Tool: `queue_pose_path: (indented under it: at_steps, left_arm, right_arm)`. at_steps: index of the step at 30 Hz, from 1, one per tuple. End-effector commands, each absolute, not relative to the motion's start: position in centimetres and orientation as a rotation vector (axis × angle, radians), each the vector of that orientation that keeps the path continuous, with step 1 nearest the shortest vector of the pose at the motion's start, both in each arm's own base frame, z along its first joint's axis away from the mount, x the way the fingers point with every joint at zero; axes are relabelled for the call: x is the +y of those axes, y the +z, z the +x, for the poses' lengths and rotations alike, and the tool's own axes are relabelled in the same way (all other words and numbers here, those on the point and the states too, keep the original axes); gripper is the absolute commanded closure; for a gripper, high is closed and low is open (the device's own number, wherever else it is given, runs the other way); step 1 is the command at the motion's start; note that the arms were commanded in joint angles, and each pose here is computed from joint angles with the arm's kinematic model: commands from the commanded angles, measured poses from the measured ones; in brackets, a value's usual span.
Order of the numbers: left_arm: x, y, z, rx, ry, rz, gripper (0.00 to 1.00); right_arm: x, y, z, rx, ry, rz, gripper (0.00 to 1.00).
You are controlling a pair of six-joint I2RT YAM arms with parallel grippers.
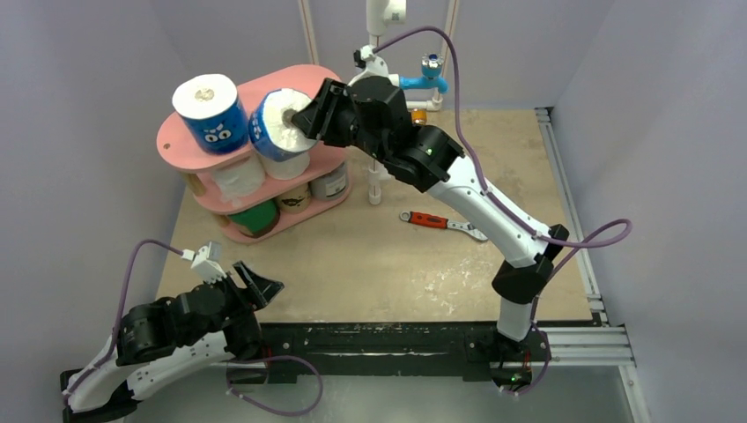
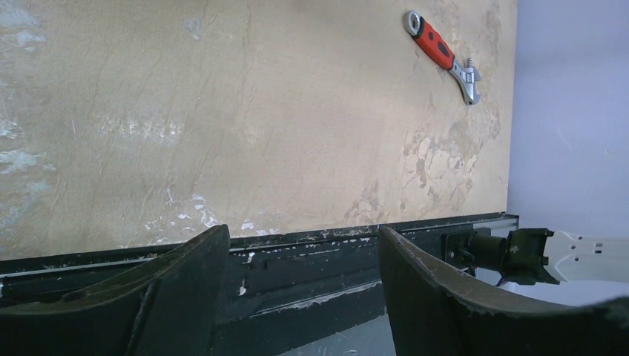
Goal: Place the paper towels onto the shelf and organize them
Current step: Place the paper towel on the shelf.
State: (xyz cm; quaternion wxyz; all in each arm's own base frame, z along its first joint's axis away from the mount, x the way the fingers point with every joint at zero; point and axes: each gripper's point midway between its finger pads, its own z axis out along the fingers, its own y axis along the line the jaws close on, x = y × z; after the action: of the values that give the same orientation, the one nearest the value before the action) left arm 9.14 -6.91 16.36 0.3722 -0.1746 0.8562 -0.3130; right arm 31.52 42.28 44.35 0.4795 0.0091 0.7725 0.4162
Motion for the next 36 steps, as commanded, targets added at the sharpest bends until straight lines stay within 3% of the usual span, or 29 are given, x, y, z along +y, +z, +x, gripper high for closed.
queue_pose_path:
  at_steps: [1, 30, 32, 36]
  left_arm:
    - [-7.0, 16.6, 9.5, 2.181, -0.791, -0.445, 0.28]
    - [-6.9, 16.4, 9.5, 2.176, -0.785, -0.428, 0.28]
    - [-6.9, 16.4, 9.6, 2.176, -0.784, -0.426, 0.28]
    - [-7.0, 16.4, 9.6, 2.177, -0.782, -0.425, 0.28]
  right_arm:
    - [42.2, 51.9, 32.9, 1.628, 1.150, 0.142, 1.00]
    - [42.9, 51.0, 36.9, 1.552, 1.023, 0.240, 1.00]
    - [42.8, 51.1, 36.8, 1.544, 1.024, 0.237, 0.92]
    - [42.4, 51.3, 36.6, 1.537, 1.018, 0.234, 0.86]
